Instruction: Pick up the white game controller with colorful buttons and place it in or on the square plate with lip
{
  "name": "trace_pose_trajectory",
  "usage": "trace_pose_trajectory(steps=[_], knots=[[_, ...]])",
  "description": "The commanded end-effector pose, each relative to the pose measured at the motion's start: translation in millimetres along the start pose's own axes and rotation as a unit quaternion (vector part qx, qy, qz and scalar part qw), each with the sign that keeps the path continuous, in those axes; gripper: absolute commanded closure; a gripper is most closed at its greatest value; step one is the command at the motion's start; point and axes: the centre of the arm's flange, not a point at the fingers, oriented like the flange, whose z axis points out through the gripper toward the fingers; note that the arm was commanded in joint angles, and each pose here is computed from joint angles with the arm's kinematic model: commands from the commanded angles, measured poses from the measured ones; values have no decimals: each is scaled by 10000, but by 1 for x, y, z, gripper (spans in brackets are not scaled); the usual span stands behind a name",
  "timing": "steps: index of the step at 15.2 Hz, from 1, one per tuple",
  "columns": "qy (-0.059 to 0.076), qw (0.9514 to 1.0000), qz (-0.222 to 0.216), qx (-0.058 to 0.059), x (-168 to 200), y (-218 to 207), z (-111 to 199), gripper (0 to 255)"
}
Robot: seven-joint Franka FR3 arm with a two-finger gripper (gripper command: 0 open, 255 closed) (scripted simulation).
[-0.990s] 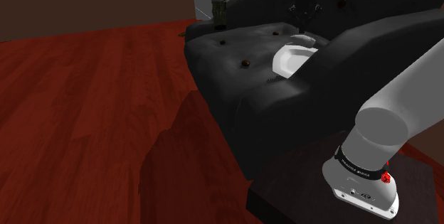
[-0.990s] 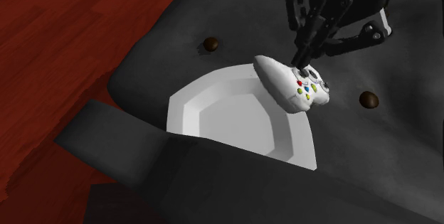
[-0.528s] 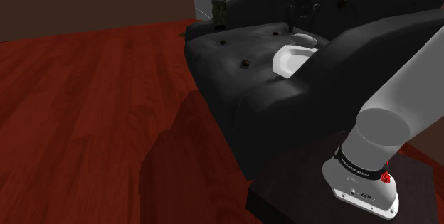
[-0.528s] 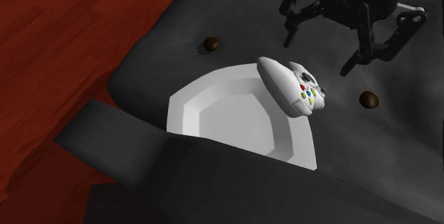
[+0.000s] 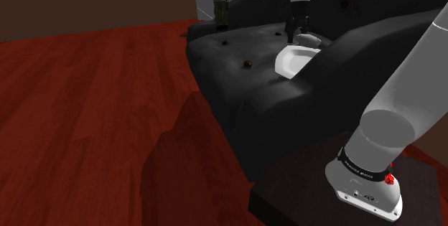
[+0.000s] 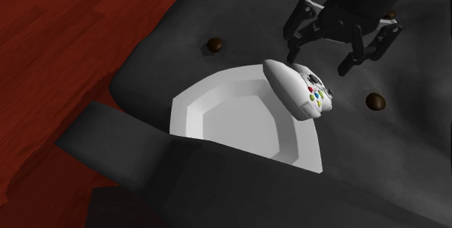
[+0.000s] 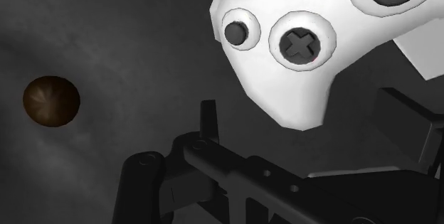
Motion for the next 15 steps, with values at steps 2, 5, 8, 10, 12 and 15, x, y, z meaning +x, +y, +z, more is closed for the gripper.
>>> trace_pose_trajectory(steps=[2,5,8,10,12,15], knots=[[3,10000,-20,-1,1,1,16,0],[3,10000,-20,-1,1,1,19,0],[3,10000,-20,-1,1,1,19,0],[3,10000,-20,-1,1,1,19,0],[3,10000,-20,-1,1,1,19,255],[3,10000,-20,-1,1,1,19,255]])
